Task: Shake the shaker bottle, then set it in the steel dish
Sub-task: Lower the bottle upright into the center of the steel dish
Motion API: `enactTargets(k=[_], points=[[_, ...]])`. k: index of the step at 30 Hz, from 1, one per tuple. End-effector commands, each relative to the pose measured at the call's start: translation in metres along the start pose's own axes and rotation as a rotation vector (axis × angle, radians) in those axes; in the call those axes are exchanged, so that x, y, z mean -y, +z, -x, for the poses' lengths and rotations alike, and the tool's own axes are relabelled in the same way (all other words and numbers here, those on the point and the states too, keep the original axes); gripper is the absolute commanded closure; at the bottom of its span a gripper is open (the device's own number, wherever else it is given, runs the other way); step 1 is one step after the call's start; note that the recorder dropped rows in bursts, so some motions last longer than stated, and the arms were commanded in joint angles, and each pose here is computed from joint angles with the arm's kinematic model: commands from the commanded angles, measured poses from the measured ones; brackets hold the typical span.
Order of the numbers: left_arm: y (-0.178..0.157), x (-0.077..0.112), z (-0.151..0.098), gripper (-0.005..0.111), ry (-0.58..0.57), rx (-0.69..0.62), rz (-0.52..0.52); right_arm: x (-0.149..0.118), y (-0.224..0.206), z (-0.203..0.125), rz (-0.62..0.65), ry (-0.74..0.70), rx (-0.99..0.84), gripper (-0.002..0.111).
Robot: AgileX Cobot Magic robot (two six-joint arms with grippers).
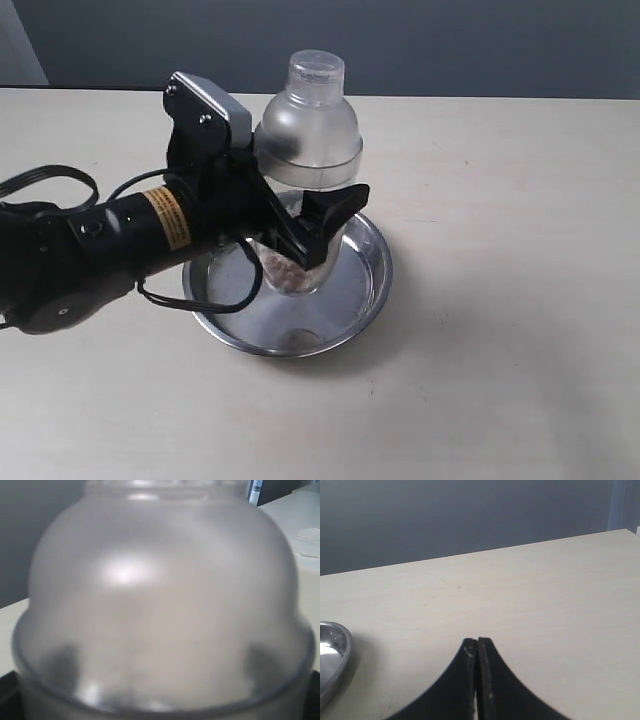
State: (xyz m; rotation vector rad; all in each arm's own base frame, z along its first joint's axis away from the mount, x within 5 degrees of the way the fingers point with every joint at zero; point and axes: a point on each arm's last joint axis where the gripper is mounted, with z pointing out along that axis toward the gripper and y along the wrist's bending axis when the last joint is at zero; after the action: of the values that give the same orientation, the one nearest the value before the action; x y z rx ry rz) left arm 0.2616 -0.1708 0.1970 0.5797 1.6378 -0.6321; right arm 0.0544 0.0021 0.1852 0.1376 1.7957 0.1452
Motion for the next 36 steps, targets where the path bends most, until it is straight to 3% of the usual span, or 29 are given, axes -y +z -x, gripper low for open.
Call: enactTargets(k=[1,6,16,36], points=[[0.01,-0.009,-0.008,0.106,-0.036,0.13,0.054,0.0,0.0,0.0,-0.004,-0.005,0.011,0.109],[0.019,-0.023,-0.037,0.106,-0.058,0.136,0.154,0.0,0.0,0.0,-0.004,-0.005,0.011,0.109],[0.028,-0.031,-0.081,0.106,-0.094,0.046,0.199,0.0,0.0,0.0,-0.004,-0.005,0.011,0.109],[0.028,-0.032,-0.086,0.106,-0.105,0.032,0.2,0.0,0.0,0.0,-0.004,-0.005,0.011,0.109]])
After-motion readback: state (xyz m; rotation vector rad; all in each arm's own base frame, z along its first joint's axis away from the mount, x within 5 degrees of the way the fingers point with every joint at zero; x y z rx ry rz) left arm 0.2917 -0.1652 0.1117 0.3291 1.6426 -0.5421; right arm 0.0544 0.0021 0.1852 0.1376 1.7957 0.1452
